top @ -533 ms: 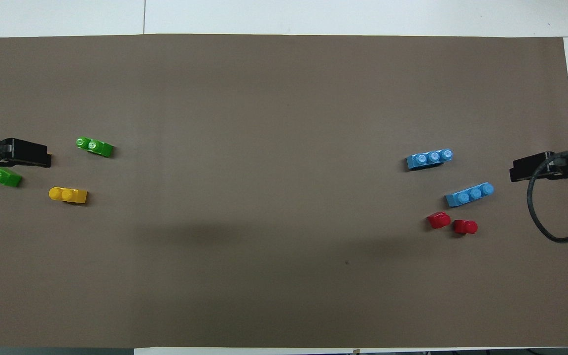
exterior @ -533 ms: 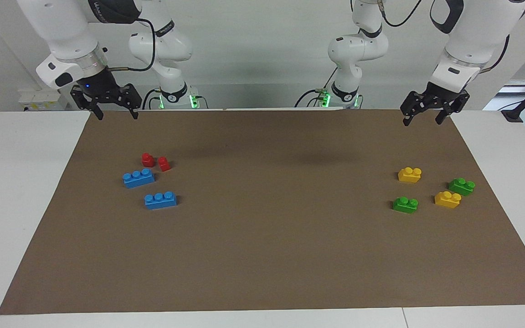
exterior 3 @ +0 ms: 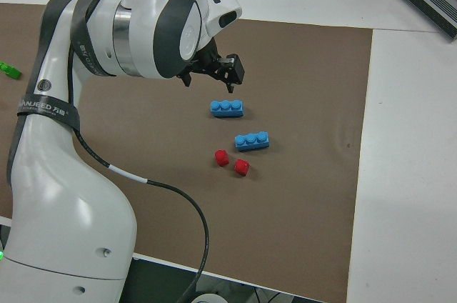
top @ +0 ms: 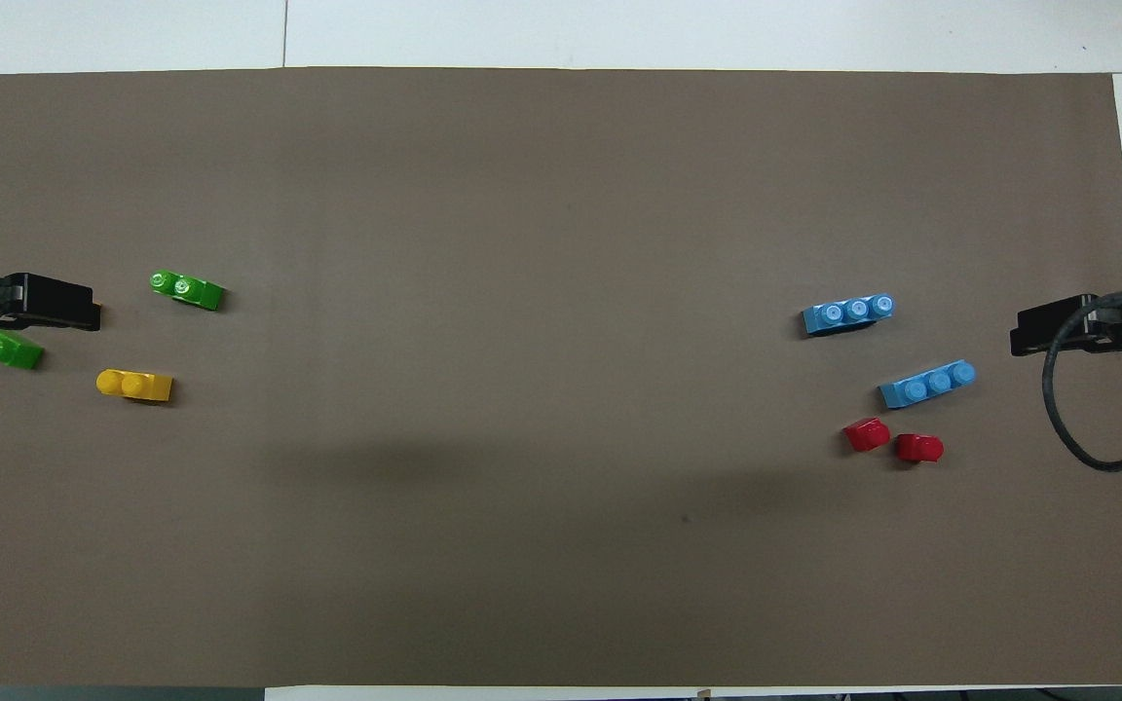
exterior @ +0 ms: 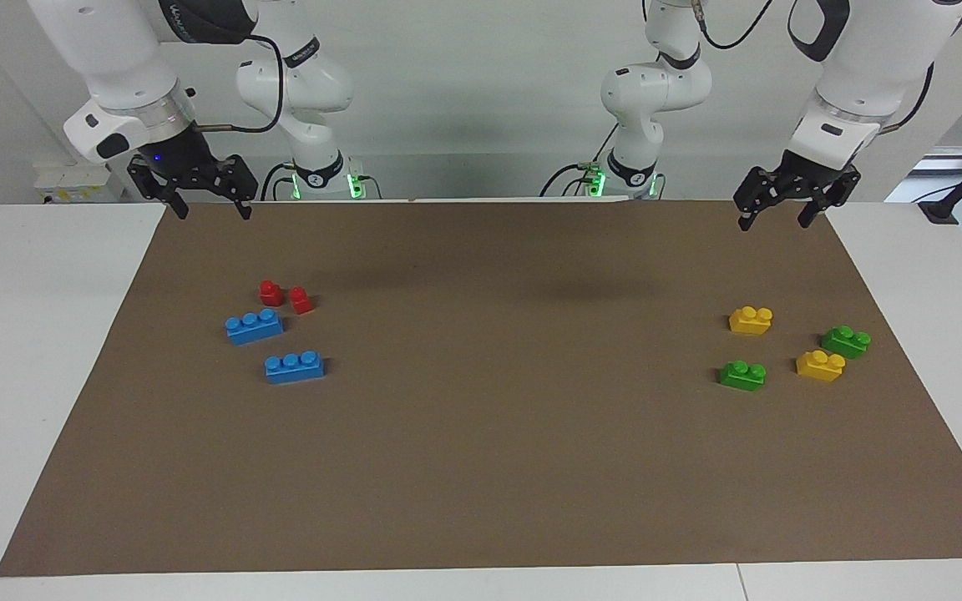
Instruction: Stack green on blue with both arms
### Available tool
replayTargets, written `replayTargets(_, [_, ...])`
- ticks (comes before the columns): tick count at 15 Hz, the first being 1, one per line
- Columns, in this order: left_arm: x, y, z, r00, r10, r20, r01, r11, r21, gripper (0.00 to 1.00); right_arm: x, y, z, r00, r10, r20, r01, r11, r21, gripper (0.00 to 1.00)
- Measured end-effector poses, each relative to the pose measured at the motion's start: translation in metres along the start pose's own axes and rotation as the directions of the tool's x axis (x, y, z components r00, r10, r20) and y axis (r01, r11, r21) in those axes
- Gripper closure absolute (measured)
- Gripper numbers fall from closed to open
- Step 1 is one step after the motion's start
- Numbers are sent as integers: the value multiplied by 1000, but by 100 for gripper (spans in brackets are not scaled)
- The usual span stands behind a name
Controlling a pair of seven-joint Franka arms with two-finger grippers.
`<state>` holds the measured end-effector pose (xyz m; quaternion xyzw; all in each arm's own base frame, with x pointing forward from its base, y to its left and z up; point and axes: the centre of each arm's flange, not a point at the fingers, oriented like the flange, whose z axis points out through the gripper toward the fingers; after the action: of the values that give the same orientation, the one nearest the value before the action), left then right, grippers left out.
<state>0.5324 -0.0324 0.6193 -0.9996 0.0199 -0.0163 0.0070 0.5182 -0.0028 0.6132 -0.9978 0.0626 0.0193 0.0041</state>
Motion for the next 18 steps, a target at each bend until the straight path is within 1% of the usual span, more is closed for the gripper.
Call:
replayTargets(2, [0, 0, 0, 1000, 0, -1, 0, 1000, 0, 0, 7, -3, 8, 991, 137, 2, -137, 990, 34, 0])
replayTargets(3, [0, 0, -1, 1000, 0, -1, 0, 1000, 0, 0, 14, -4, 16, 975, 221, 10, -221, 973, 59, 0])
replayTargets(4, [0, 0, -1, 1000, 0, -2, 0, 1000, 0, 0, 23, -4, 26, 950, 311, 24, -312, 947, 81, 0])
replayTargets(5, [-1, 0, -1, 1000, 0, -2, 0, 1000, 0, 0, 32, -4, 37, 917, 396, 46, -398, 912, 94, 0])
replayTargets(6, [0, 0, -1, 1000, 0, -5, 0, 1000, 0, 0, 40, -4, 50, 876, 476, 82, -482, 870, 105, 0])
replayTargets(9, [1, -3, -2, 999, -46, -17, 46, 999, -1, 0, 66, 4, 89, 735, 647, 201, -674, 728, 122, 0])
replayTargets(11, [2, -6, 2, 993, -118, -20, 118, 993, -2, 0, 83, 14, 113, 647, 717, 259, -759, 636, 135, 0])
replayTargets(13, [4, -7, 10, 976, -215, -25, 215, 977, -6, 0, 95, 20, 135, 595, 742, 308, -799, 587, 130, 0])
replayTargets(15, [6, -7, 18, 944, -329, -34, 329, 944, -12, 0, 107, 27, 159, 553, 765, 330, -829, 544, 128, 0])
replayTargets(17, [11, -8, 29, 900, -435, -36, 435, 900, -20, 0, 115, 37, 179, 487, 788, 378, -869, 479, 121, 0])
replayTargets(18, [15, -10, 35, 873, -487, -37, 486, 873, -25, 0, 118, 45, 189, 460, 793, 399, -883, 455, 115, 0])
